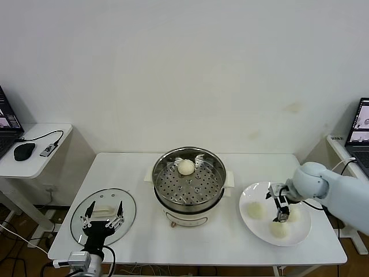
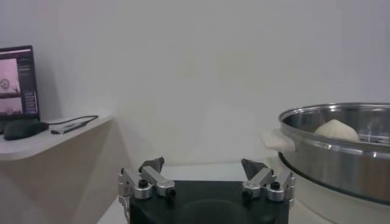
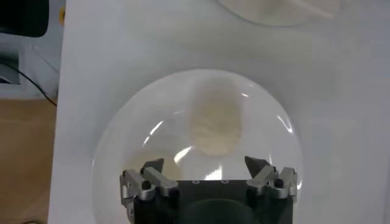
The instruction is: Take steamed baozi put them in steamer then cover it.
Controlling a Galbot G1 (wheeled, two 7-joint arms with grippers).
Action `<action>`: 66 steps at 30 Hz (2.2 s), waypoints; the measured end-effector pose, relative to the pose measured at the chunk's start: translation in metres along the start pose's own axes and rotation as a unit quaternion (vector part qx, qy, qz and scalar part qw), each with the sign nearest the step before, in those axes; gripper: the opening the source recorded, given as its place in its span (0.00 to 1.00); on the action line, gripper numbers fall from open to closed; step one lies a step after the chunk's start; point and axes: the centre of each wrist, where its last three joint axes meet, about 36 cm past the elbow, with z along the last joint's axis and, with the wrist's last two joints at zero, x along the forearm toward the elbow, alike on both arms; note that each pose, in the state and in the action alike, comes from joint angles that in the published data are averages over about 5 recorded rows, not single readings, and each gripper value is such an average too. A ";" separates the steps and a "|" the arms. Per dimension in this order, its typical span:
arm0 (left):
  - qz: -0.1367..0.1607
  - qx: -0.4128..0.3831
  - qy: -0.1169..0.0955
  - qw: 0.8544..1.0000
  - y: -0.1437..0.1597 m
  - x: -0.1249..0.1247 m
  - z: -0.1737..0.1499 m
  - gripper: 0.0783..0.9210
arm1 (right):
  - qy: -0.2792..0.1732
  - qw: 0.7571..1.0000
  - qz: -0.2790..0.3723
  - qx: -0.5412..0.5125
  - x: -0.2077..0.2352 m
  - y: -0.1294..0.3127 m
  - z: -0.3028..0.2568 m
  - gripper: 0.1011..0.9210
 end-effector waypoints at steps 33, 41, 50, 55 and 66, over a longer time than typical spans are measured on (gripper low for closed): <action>-0.004 -0.006 -0.002 1.000 0.001 -0.004 0.002 0.88 | -0.010 1.000 0.003 -0.006 -0.046 -0.024 -0.023 0.58; -0.002 -0.007 -0.006 1.000 0.001 -0.003 -0.001 0.88 | -0.011 1.000 0.014 -0.015 -0.011 -0.036 -0.017 0.56; 0.004 -0.005 -0.008 1.000 -0.001 -0.004 -0.003 0.88 | -0.033 0.998 0.056 -0.011 0.079 -0.073 -0.035 0.57; 0.007 -0.006 -0.009 1.000 -0.001 -0.005 -0.003 0.88 | -0.054 0.995 0.079 0.001 0.129 -0.094 -0.069 0.57; 0.002 -0.003 -0.010 1.000 0.000 -0.007 -0.002 0.88 | -0.103 0.991 0.080 0.016 0.166 -0.127 -0.181 0.57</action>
